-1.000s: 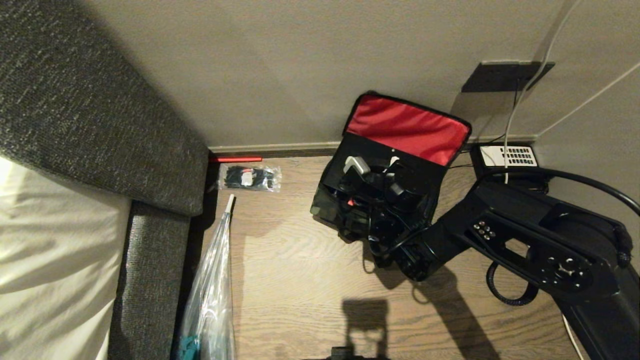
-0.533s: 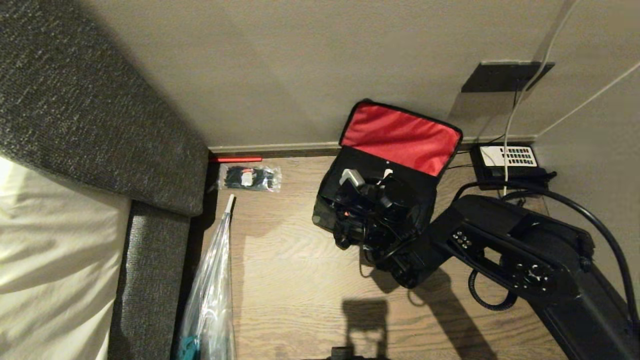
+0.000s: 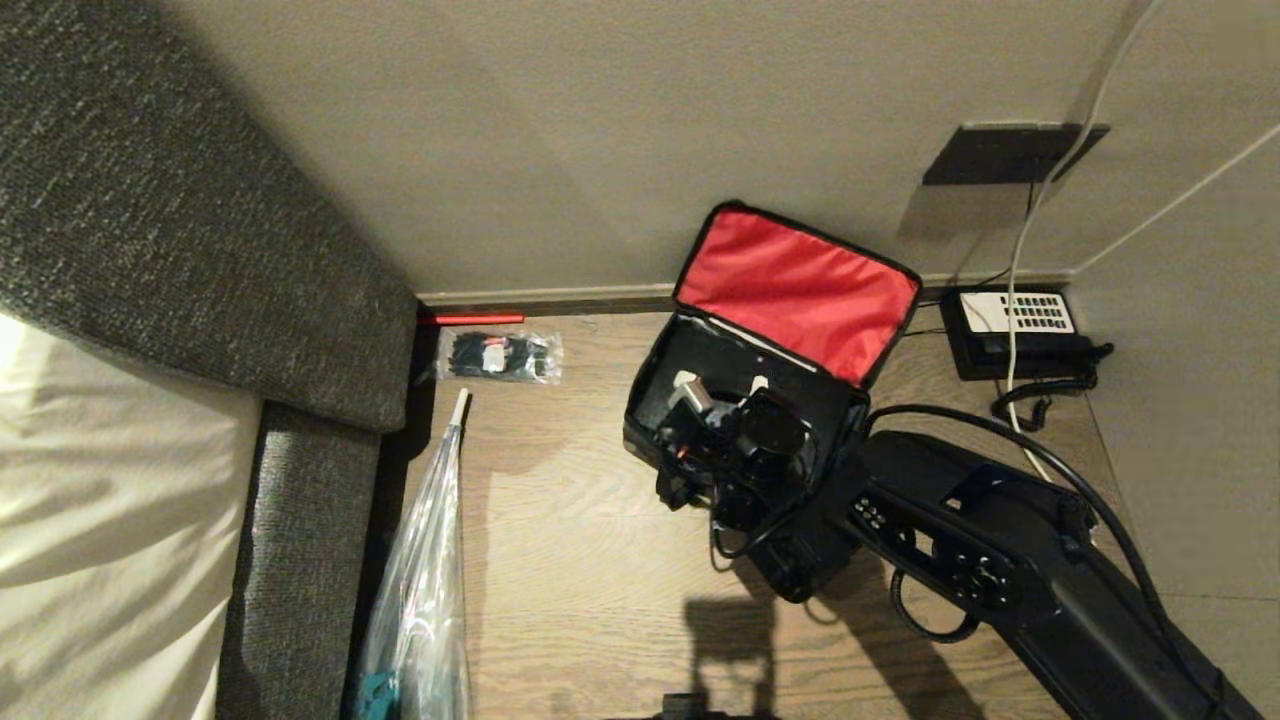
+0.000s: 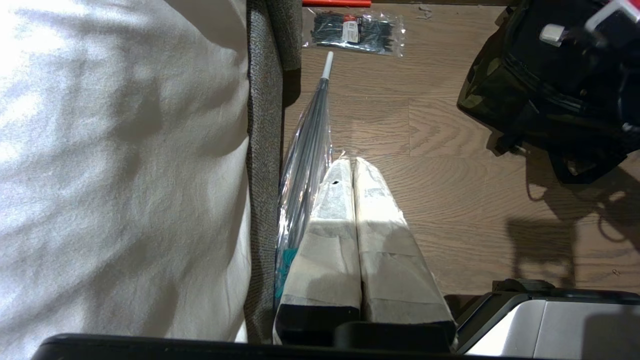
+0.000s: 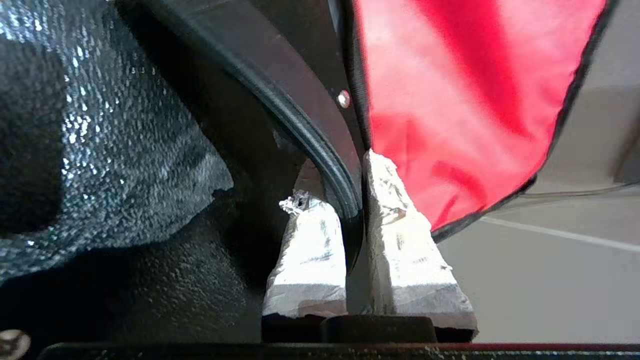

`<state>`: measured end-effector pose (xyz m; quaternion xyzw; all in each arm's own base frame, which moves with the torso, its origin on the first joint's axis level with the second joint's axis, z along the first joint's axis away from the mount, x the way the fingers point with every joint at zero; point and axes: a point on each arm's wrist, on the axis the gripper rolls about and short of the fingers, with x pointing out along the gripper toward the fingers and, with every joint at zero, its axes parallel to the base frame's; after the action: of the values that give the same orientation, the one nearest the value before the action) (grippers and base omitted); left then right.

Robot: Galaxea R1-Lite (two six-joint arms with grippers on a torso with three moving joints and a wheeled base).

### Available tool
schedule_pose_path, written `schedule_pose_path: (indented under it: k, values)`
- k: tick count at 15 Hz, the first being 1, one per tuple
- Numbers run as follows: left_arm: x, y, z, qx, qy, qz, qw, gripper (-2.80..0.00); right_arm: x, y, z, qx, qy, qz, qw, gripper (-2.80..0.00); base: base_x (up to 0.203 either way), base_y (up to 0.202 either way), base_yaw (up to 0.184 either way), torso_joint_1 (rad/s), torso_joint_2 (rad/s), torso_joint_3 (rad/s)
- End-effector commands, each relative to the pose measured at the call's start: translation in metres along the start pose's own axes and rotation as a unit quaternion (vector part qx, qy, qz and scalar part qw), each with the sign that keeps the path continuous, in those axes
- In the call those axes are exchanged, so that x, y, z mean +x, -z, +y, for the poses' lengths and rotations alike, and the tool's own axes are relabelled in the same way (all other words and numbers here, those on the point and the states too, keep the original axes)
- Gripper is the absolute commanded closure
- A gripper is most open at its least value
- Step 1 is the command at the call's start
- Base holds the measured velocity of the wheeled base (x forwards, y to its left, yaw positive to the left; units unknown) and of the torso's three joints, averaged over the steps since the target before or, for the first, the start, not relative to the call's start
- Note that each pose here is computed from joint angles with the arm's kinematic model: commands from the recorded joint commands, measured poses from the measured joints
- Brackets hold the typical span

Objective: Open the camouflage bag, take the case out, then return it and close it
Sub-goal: Lift the black box

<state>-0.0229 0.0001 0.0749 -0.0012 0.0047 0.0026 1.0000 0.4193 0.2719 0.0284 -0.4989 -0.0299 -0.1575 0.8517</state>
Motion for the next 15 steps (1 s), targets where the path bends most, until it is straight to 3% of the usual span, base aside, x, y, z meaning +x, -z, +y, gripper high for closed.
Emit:
schedule_pose_path:
  k: [1,4,9,15]
  values:
    - [0.0,0.0,0.0,0.0,0.0,-0.001,1.0,0.0,-0.002,0.007,0.016,-0.01,-0.006,0.001,1.0,0.0,0.0,0.0,0.0,0.0,0.0,0.0]
    - [0.0,0.0,0.0,0.0,0.0,-0.001,1.0,0.0,0.001,0.008,0.021,-0.008,-0.004,-0.002,1.0,0.0,0.0,0.0,0.0,0.0,0.0,0.0]
    - [0.0,0.0,0.0,0.0,0.0,-0.001,1.0,0.0,0.004,0.001,0.009,0.006,0.009,-0.006,1.0,0.0,0.0,0.0,0.0,0.0,0.0,0.0]
    - [0.0,0.0,0.0,0.0,0.0,-0.001,1.0,0.0,0.005,-0.021,-0.049,0.024,0.026,-0.014,0.999,0.0,0.0,0.0,0.0,0.0,0.0,0.0]
